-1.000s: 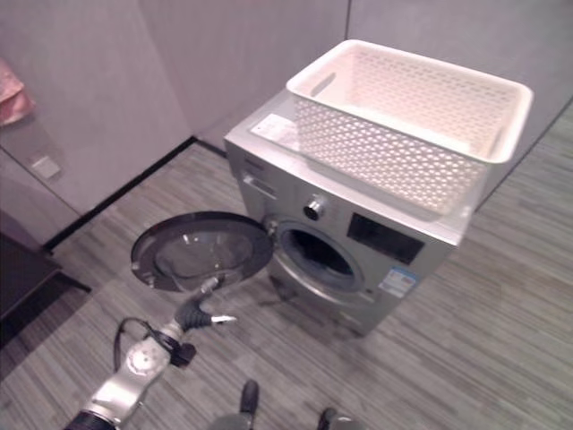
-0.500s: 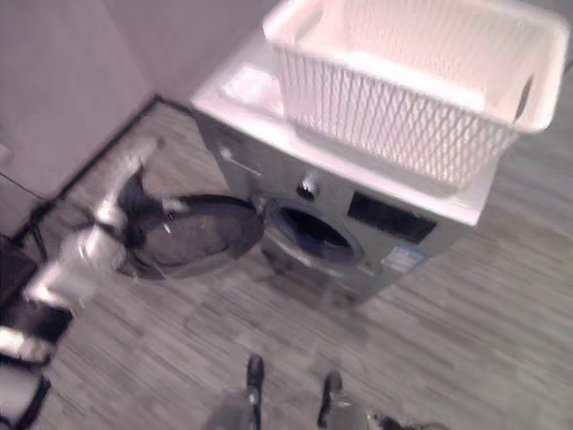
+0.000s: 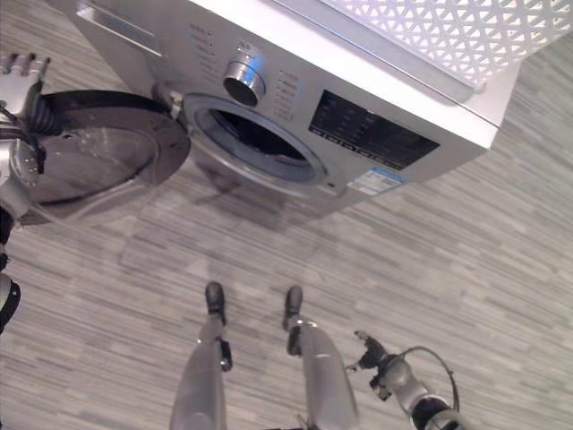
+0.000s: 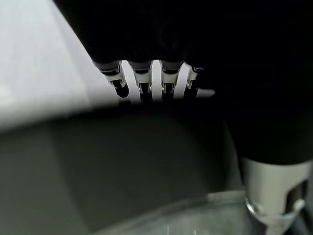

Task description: Grab the laundry basket,head to the washer,open it,put in the laundry and shut it.

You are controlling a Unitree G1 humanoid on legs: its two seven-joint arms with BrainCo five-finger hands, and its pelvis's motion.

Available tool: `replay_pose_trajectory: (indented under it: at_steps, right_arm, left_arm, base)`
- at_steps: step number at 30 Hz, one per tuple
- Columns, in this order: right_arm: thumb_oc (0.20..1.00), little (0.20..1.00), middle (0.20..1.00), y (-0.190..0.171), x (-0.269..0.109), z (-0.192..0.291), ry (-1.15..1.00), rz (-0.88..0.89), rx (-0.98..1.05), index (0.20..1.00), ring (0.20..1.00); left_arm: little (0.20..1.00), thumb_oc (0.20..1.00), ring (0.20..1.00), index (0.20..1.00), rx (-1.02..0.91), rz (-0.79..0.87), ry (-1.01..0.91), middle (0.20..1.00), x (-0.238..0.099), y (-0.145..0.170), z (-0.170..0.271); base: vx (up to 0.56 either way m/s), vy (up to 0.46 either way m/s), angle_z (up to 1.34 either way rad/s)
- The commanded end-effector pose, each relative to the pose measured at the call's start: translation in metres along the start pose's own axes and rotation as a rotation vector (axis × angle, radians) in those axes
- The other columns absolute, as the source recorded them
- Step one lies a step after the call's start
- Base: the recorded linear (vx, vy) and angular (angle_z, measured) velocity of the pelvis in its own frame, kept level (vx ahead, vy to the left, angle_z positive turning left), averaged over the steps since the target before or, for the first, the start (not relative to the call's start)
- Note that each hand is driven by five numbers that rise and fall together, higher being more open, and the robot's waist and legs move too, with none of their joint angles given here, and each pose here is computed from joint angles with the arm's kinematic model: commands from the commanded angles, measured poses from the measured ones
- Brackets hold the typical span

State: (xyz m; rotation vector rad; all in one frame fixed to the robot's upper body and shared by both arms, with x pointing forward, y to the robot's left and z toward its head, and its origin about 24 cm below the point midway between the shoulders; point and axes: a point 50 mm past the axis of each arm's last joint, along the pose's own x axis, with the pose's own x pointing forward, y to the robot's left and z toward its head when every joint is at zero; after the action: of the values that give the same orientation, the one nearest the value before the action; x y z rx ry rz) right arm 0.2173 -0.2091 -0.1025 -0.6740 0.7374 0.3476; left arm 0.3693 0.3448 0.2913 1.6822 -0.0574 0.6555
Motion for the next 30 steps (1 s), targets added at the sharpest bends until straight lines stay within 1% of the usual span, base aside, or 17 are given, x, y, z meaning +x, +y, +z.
replay_pose_trajectory:
  at_steps: [1, 4, 5, 7, 9, 11, 12, 14, 17, 18, 19, 23, 24, 26, 27, 29, 30]
  right_arm:
    - [1.0, 1.0, 1.0, 0.01, -0.002, -0.003, -0.005, 0.021, 0.05, 1.0, 1.0]
    - [1.0, 1.0, 1.0, 0.01, -0.002, -0.003, -0.008, 0.033, 0.051, 1.0, 1.0]
    - [1.0, 1.0, 1.0, 0.02, 0.003, 0.017, -0.058, 0.048, 0.038, 1.0, 1.0]
    - [1.0, 1.0, 1.0, 0.025, 0.004, 0.021, -0.074, 0.066, 0.032, 1.0, 1.0]
    - [1.0, 1.0, 1.0, 0.026, 0.005, 0.023, -0.077, 0.067, 0.034, 1.0, 1.0]
    - [1.0, 1.0, 1.0, 0.026, 0.006, 0.03, -0.104, 0.068, 0.031, 1.0, 1.0]
    - [1.0, 1.0, 1.0, 0.026, 0.005, 0.03, -0.104, 0.068, 0.031, 1.0, 1.0]
    - [1.0, 1.0, 1.0, 0.027, 0.006, 0.03, -0.094, 0.075, 0.022, 1.0, 1.0]
    - [1.0, 1.0, 1.0, 0.035, 0.006, 0.025, -0.048, 0.108, 0.003, 1.0, 1.0]
    - [1.0, 1.0, 1.0, 0.038, 0.006, 0.019, -0.011, 0.126, -0.021, 1.0, 1.0]
    - [1.0, 1.0, 1.0, 0.038, 0.005, 0.016, 0.002, 0.132, -0.033, 1.0, 1.0]
    - [1.0, 1.0, 1.0, 0.028, 0.003, 0.006, 0.032, 0.132, -0.077, 1.0, 1.0]
    - [1.0, 1.0, 1.0, 0.025, 0.002, 0.003, 0.041, 0.124, -0.089, 1.0, 1.0]
    - [1.0, 1.0, 1.0, 0.024, 0.001, 0.0, 0.049, 0.121, -0.09, 1.0, 1.0]
    - [1.0, 1.0, 1.0, 0.022, 0.0, -0.003, 0.063, 0.115, -0.092, 1.0, 1.0]
    - [1.0, 1.0, 1.0, 0.022, 0.0, -0.004, 0.064, 0.114, -0.092, 1.0, 1.0]
    - [1.0, 1.0, 1.0, 0.016, -0.002, -0.01, 0.082, 0.09, -0.092, 1.0, 1.0]
  left_arm:
    - [1.0, 1.0, 1.0, 1.0, -0.047, 0.095, 0.115, 1.0, 0.011, 0.04, -0.022]
    - [1.0, 1.0, 1.0, 1.0, -0.067, 0.05, 0.136, 1.0, 0.01, 0.037, -0.029]
    - [1.0, 1.0, 1.0, 1.0, -0.075, 0.035, 0.143, 1.0, 0.01, 0.034, -0.031]
    - [1.0, 1.0, 1.0, 1.0, -0.115, 0.015, 0.18, 1.0, 0.005, 0.023, -0.037]
    - [1.0, 1.0, 1.0, 1.0, -0.113, 0.01, 0.166, 1.0, 0.006, 0.022, -0.034]
    - [1.0, 1.0, 1.0, 1.0, -0.12, -0.059, 0.208, 1.0, 0.0, 0.004, -0.037]
    - [1.0, 1.0, 1.0, 1.0, -0.12, -0.06, 0.209, 1.0, -0.001, 0.004, -0.037]
    - [1.0, 1.0, 1.0, 1.0, -0.164, -0.207, 0.273, 1.0, -0.014, -0.025, -0.047]
    - [1.0, 1.0, 1.0, 1.0, -0.293, -0.482, 0.363, 1.0, -0.044, -0.077, -0.055]
    - [1.0, 1.0, 1.0, 1.0, -0.315, -0.691, 0.407, 1.0, -0.074, -0.114, -0.063]
    - [1.0, 1.0, 1.0, 1.0, -0.291, -0.766, 0.42, 1.0, -0.087, -0.125, -0.072]
    - [1.0, 1.0, 1.0, 1.0, -0.222, -0.881, 0.416, 1.0, -0.103, -0.137, -0.079]
    - [1.0, 1.0, 1.0, 1.0, -0.181, -0.933, 0.415, 1.0, -0.113, -0.147, -0.079]
    - [1.0, 1.0, 1.0, 1.0, -0.176, -0.957, 0.403, 1.0, -0.117, -0.153, -0.075]
    - [1.0, 1.0, 1.0, 1.0, -0.197, -0.996, 0.357, 1.0, -0.126, -0.167, -0.057]
    - [1.0, 1.0, 1.0, 1.0, -0.197, -0.997, 0.357, 1.0, -0.126, -0.168, -0.057]
    - [1.0, 1.0, 1.0, 1.0, -0.273, -1.024, 0.237, 1.0, -0.137, -0.188, -0.016]
  base:
    - [0.02, -0.035, 0.06]
    - [0.03, -0.025, 0.07]
    - [0.04, -0.005, 0.1]
    - [0.04, -0.009, 0.02]
    - [0.02, -0.022, 0.0]
    - [0.05, -0.047, 0.02]
    - [0.03, -0.019, 0.01]
    - [0.02, -0.012, 0.0]
    - [0.05, -0.026, -0.01]
    - [0.05, -0.022, -0.03]
    - [0.05, -0.028, -0.06]
    - [0.02, -0.027, -0.12]
    - [0.0, 0.0, 0.0]
    - [0.01, -0.013, -0.08]
    - [0.01, -0.018, -0.14]
    - [0.01, -0.004, -0.09]
    - [0.02, 0.009, -0.06]
